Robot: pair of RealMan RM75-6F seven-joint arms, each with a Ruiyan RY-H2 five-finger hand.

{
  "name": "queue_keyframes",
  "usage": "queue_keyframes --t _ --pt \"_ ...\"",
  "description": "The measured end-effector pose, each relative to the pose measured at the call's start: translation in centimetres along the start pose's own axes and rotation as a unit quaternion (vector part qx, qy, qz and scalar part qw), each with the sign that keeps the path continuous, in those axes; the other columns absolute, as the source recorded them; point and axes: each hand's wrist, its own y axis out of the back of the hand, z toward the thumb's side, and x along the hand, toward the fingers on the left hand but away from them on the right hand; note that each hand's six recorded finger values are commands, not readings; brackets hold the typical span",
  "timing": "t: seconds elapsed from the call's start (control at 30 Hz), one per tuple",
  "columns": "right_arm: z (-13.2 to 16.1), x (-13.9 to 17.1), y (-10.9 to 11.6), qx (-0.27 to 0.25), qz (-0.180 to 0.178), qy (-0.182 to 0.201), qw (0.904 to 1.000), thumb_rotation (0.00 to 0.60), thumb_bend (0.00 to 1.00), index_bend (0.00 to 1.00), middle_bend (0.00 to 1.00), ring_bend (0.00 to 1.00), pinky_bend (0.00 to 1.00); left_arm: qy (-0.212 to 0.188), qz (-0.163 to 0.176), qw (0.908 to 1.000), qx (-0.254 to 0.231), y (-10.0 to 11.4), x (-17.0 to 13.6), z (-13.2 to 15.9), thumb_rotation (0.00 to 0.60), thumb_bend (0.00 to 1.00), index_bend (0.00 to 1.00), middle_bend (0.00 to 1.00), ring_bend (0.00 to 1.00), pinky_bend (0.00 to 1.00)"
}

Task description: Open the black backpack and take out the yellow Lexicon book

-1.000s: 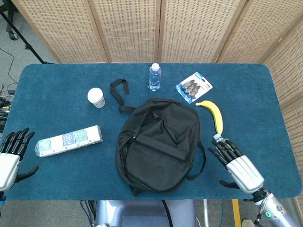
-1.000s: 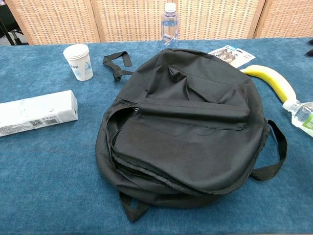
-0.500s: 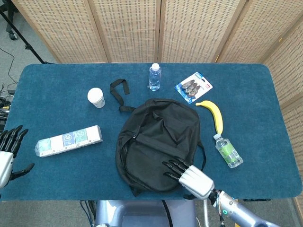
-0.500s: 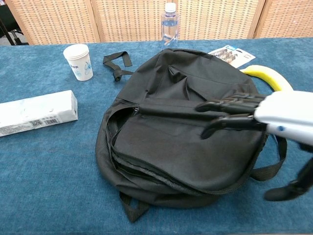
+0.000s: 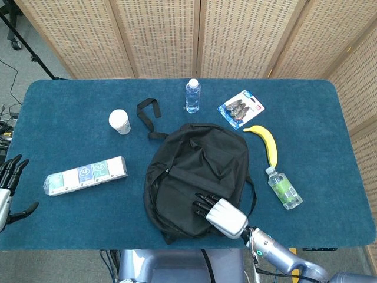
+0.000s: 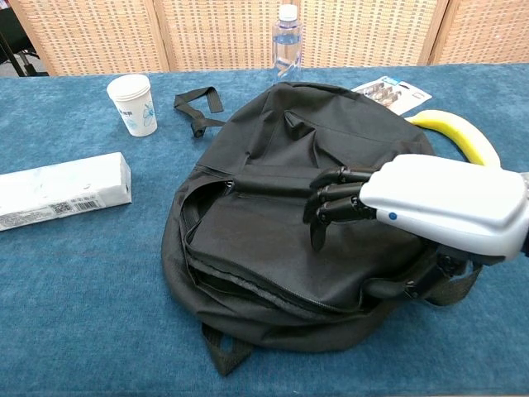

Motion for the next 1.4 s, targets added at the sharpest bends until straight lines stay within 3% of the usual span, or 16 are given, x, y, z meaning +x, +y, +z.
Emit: queue_keyframes --t 0.13,0.27,0.4,0.57,0.67,0.87,1.2,1.4 --pt "-0.1 -0.4 0.2 -0.011 -0.012 -0.002 0.9999 0.6 0.48 0.56 0.49 0.37 0.54 0.0 -0.001 1.0 0.001 0.0 0.0 0.0 0.6 0.18 0.0 0.0 0.0 0.0" --pt "-0.3 -0.8 0.6 -0.046 -0.04 -0.008 0.9981 0.6 0.52 0.66 0.57 0.46 0.57 0.001 -0.002 1.0 0.002 -0.1 0.0 0.0 0.6 0.18 0.0 0.0 0.0 0.0" --pt "-0.7 -1.7 1.4 -0.114 -0.087 -0.025 0.9894 0.6 0.52 0.7 0.61 0.5 0.58 -0.002 -0.003 1.0 0.002 -0.2 0.0 0.2 0.6 0.18 0.0 0.0 0.0 0.0" --pt "-1.9 -2.7 2.0 -0.182 -0.115 -0.071 0.9739 0.6 0.52 0.7 0.62 0.5 0.58 -0.021 -0.006 0.9998 0.001 -0.4 -0.1 1.0 0.6 0.18 0.0 0.0 0.0 0.0" --pt "-2.9 -3.5 2.5 -0.222 -0.126 -0.107 0.9609 0.6 0.52 0.7 0.62 0.5 0.58 -0.048 -0.009 0.9988 -0.003 -0.6 0.2 1.8 0.6 0.18 0.0 0.0 0.0 0.0" --pt "-5.1 -5.0 3.5 -0.297 -0.135 -0.182 0.9278 0.6 0.52 0.71 0.62 0.5 0.58 -0.146 -0.028 0.9889 -0.003 -1.8 1.5 4.6 0.6 0.18 0.0 0.0 0.0 0.0" --pt "-7.3 -6.9 4.7 -0.405 -0.127 -0.275 0.8627 0.6 0.52 0.71 0.63 0.5 0.58 -0.303 -0.086 0.9491 -0.002 -5.5 3.1 10.6 0.6 0.23 0.0 0.0 0.0 0.0" --pt "-7.4 -7.6 5.4 -0.423 -0.121 -0.288 0.8505 0.6 0.53 0.71 0.63 0.5 0.58 -0.344 -0.107 0.9327 -0.012 -7.0 3.1 12.8 0.6 0.25 0.0 0.0 0.0 0.0"
